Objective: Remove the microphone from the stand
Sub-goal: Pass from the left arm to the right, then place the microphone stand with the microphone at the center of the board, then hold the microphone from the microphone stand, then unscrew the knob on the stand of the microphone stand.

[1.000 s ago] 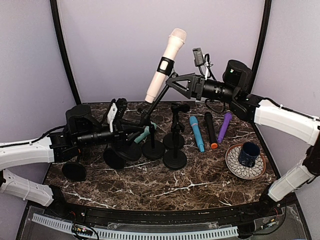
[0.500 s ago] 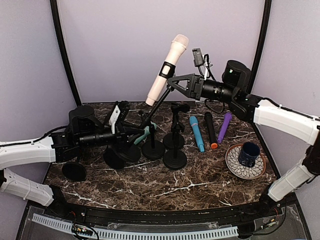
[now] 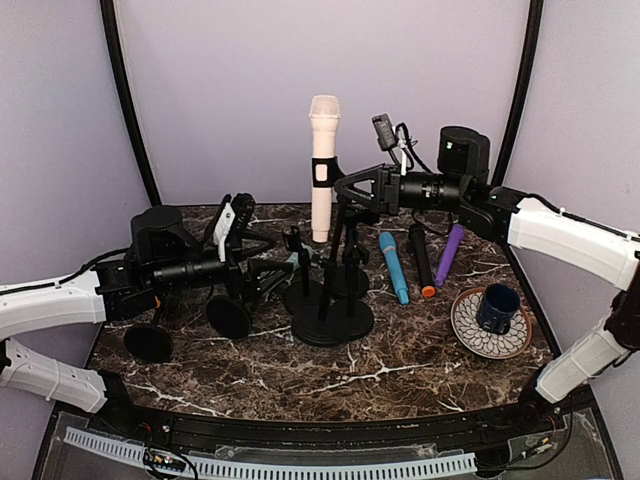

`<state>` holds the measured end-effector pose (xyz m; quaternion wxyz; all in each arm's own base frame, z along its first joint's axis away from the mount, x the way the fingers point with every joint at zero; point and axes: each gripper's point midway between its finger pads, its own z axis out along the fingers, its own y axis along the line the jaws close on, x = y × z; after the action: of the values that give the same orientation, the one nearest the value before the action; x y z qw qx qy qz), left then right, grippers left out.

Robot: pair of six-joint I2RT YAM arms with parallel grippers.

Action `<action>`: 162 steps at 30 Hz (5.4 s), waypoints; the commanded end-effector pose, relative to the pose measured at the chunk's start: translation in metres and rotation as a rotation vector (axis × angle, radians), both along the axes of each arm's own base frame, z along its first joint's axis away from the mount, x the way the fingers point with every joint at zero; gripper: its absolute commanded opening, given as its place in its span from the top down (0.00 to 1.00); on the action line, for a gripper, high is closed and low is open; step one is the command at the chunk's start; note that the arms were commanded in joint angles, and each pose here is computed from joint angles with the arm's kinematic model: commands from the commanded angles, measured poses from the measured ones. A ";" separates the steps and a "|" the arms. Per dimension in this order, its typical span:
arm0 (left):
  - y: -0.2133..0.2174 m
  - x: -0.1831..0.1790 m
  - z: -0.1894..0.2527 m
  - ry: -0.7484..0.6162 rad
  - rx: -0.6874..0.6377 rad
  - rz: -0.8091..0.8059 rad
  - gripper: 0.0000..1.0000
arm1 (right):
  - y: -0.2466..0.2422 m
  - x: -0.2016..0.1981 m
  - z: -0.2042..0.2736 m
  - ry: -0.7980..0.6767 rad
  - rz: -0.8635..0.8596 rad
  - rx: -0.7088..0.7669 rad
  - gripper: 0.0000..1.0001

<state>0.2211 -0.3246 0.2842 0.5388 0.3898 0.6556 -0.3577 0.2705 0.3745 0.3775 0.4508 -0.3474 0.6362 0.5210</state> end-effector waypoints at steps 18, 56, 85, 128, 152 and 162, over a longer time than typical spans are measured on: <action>0.046 0.011 -0.007 0.171 -0.059 0.060 0.12 | -0.007 -0.070 0.048 -0.317 0.083 0.168 1.00; 0.068 0.064 -0.048 0.169 0.204 0.133 0.14 | 0.056 -0.042 -0.021 -0.367 -0.098 0.076 1.00; 0.018 0.015 -0.073 0.335 -0.059 -0.020 0.23 | 0.038 -0.052 -0.026 -0.362 -0.102 0.049 0.34; 0.004 -0.002 -0.109 0.546 -0.117 -0.079 0.52 | 0.115 -0.042 0.006 -0.306 -0.018 -0.066 0.40; -0.017 0.022 -0.127 0.957 -0.327 0.007 0.80 | 0.109 -0.050 0.000 -0.305 0.007 -0.043 0.58; -0.013 0.015 -0.157 1.280 -0.389 0.097 0.98 | 0.107 -0.058 -0.005 -0.335 0.037 -0.032 0.61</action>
<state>0.2407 -0.3413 0.1510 0.1853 0.0432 0.7687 -0.6106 0.2233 0.4839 0.3686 0.5332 -0.4390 0.5708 0.4441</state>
